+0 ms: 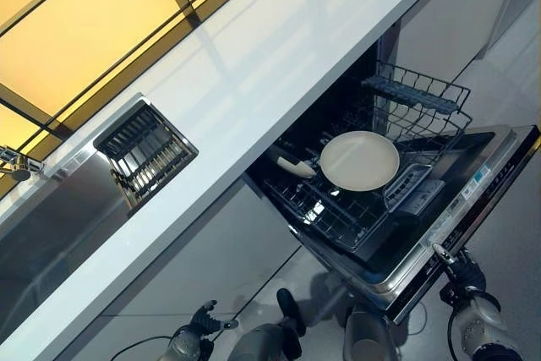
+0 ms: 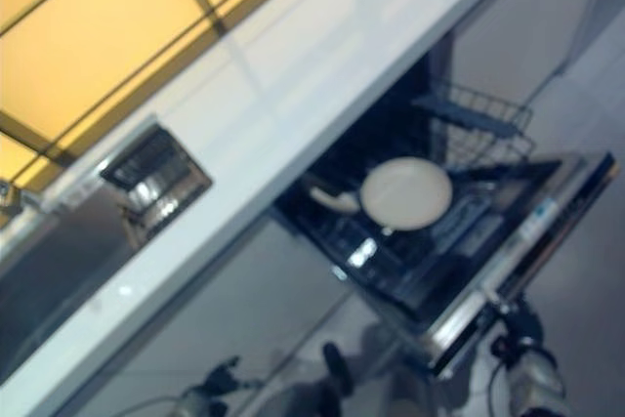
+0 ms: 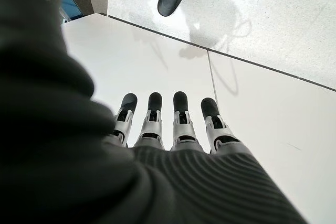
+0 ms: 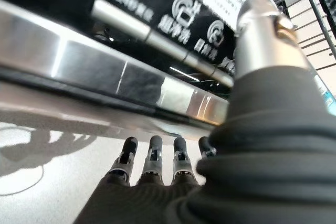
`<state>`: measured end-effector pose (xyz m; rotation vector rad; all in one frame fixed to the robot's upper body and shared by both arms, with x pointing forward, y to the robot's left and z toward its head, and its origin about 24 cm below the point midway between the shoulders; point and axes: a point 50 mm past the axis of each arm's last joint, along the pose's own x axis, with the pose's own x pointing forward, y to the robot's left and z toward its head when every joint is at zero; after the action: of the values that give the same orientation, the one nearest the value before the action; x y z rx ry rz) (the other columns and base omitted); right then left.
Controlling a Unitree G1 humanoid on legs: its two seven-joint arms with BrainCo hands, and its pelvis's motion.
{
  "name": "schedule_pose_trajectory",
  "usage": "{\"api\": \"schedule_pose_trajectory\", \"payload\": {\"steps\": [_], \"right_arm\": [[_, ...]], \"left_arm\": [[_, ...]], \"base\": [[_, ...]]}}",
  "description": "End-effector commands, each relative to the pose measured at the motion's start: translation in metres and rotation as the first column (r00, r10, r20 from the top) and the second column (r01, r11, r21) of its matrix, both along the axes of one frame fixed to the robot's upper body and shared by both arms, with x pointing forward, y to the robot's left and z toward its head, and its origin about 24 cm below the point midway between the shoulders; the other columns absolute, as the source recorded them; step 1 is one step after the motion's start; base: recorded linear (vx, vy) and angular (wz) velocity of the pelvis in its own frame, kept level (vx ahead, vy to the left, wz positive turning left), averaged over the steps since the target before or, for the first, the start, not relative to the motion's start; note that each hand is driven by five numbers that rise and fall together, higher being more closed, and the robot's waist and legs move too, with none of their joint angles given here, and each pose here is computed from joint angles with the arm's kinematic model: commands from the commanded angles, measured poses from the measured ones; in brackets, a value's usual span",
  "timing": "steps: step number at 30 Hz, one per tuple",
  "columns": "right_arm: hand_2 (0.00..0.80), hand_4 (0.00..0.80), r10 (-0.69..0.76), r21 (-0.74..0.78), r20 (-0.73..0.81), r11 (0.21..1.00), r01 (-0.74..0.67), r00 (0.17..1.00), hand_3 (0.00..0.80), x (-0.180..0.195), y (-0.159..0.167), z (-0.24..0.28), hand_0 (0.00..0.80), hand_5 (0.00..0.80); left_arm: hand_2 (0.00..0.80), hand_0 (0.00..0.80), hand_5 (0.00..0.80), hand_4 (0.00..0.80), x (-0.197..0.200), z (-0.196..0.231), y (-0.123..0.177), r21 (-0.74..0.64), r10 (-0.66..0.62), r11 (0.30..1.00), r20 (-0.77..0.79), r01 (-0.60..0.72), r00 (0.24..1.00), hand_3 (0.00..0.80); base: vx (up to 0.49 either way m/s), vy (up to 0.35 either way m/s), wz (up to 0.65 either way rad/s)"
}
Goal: Take plates into dishwasher
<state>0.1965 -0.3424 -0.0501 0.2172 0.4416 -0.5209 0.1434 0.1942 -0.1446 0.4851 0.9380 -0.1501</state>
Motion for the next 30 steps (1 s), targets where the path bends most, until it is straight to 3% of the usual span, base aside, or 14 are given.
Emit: {"api": "schedule_pose_trajectory", "payload": {"steps": [1,10,30], "right_arm": [[0.000,0.000,0.356,0.019,0.124,0.933,-0.361,0.926,0.000,0.051,0.061,0.016,0.000,0.000],[0.000,0.000,0.428,0.052,0.145,0.897,-0.438,0.892,0.000,0.057,0.096,0.012,0.000,0.000],[0.000,0.000,0.528,0.026,0.171,0.841,-0.540,0.832,0.000,0.067,0.125,0.017,0.000,0.000]], "left_arm": [[0.000,0.000,0.000,0.000,0.008,0.006,0.004,-0.002,0.007,1.000,0.036,-0.007,0.999,0.000],[0.000,0.000,0.000,0.000,-0.008,-0.001,0.003,0.013,-0.029,0.999,-0.013,0.029,1.000,0.000],[0.000,0.000,0.000,0.000,-0.023,-0.005,0.011,0.047,-0.015,0.999,-0.059,0.017,0.998,0.000]], "base": [[0.049,-0.024,-0.06],[0.080,0.026,-0.02],[0.092,0.112,-0.02]]}}
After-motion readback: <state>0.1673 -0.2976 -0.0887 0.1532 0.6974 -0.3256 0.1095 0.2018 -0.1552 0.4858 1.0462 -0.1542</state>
